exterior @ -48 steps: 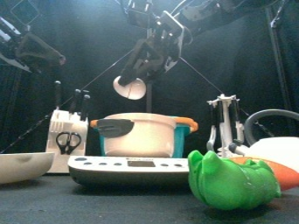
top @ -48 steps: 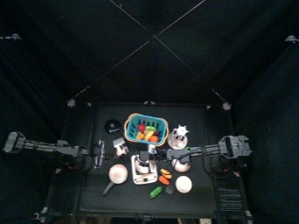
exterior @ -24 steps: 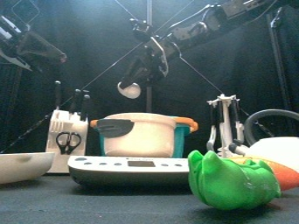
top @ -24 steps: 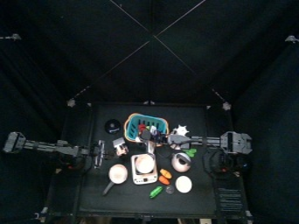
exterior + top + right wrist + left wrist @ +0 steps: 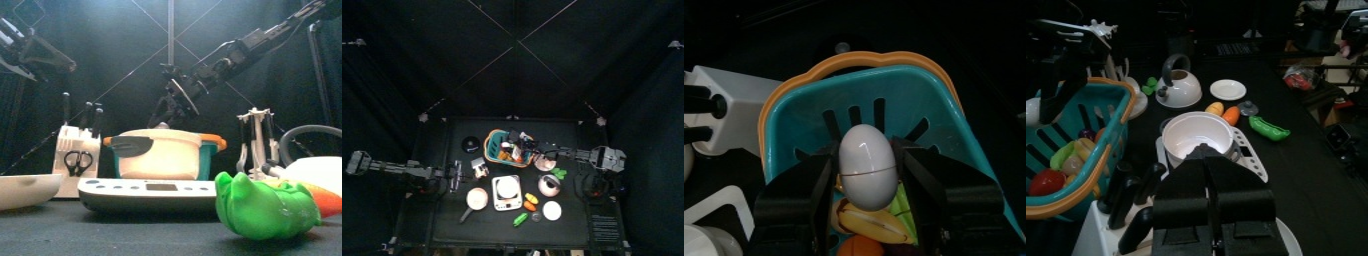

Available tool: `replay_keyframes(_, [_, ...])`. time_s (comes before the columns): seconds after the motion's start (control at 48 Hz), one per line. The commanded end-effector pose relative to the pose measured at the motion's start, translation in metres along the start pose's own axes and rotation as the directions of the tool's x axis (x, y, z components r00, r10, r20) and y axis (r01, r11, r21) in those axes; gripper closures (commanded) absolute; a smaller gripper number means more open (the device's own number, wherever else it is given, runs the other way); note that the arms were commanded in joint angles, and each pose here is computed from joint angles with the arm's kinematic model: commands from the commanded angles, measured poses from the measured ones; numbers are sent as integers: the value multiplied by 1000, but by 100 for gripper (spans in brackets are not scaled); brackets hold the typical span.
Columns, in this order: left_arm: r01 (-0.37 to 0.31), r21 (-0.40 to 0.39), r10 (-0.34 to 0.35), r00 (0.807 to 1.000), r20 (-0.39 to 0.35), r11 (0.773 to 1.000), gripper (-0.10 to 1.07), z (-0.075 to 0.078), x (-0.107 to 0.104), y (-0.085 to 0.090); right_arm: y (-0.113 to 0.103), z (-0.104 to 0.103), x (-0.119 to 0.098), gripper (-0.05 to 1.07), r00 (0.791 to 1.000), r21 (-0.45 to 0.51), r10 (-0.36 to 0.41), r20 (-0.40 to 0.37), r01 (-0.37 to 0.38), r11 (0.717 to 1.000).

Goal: Place egg into basket

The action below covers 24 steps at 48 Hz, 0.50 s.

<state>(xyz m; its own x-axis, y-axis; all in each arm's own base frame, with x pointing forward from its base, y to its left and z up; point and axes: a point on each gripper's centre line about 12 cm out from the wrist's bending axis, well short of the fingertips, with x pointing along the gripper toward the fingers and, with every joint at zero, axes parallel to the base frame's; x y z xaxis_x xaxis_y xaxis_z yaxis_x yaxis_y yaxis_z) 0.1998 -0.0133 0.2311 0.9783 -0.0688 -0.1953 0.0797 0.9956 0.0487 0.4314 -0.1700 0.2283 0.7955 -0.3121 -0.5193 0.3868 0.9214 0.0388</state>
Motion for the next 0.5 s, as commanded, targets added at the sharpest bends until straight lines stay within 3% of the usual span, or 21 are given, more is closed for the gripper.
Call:
replay_keyframes(0.0, [1,-1,0,1000,29,1000,99,10,2,0,-1,11,-5,26,999,6,-1,35,0,1000])
replay_keyframes(0.229, [1,-1,0,1000,29,1000,99,10,2,0,-1,10,-5,8,999,9,0,34,0,1000])
replay_keyframes(0.479, [1,-1,-1,1000,26,1000,99,9,1,0,0,9,-4,5,1000,5,0,31,-1,1000])
